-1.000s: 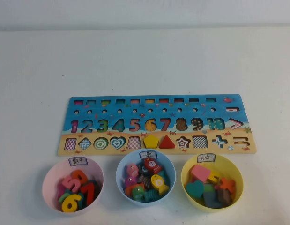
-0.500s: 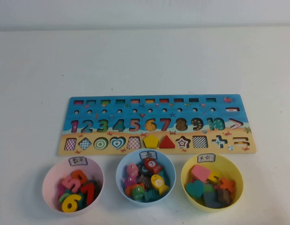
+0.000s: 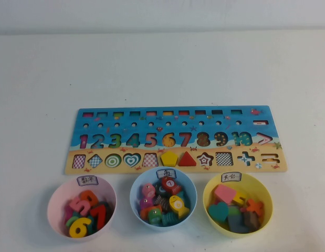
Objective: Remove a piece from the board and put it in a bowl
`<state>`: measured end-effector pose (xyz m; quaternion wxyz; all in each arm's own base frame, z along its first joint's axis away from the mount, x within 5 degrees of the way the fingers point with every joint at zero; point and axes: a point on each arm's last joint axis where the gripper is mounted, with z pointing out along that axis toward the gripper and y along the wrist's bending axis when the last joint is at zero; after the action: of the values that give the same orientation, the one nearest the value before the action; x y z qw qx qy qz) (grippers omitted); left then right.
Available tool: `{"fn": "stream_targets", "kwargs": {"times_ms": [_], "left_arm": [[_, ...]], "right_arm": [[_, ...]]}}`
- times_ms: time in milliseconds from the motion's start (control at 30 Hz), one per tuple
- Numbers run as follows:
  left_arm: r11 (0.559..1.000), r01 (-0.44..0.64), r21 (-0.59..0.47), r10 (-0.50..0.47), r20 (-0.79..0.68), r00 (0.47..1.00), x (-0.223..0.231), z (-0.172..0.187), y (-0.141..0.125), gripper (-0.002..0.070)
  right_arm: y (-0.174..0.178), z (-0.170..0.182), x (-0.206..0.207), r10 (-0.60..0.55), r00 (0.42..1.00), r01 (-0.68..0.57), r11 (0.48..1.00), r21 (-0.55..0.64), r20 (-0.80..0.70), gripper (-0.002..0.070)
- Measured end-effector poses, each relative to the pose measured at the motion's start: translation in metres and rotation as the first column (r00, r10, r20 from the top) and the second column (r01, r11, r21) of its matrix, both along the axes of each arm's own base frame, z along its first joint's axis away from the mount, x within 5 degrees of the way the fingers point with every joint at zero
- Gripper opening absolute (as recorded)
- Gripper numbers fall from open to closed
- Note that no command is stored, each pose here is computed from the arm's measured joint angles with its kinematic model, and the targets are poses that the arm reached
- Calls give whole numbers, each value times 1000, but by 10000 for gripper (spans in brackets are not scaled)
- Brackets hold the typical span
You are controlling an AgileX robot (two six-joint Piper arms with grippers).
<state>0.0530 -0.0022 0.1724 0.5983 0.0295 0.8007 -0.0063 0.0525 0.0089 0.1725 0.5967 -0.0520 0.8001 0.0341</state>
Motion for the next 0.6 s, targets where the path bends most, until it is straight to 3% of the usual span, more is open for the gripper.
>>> {"fn": "stream_targets", "kwargs": {"times_ms": [600], "left_arm": [[1000, 0, -9, 1, 37, 999, 1, 3, 0, -4]], "right_arm": [[0, 0, 0, 0, 1000, 0, 1000, 0, 0, -17]]}}
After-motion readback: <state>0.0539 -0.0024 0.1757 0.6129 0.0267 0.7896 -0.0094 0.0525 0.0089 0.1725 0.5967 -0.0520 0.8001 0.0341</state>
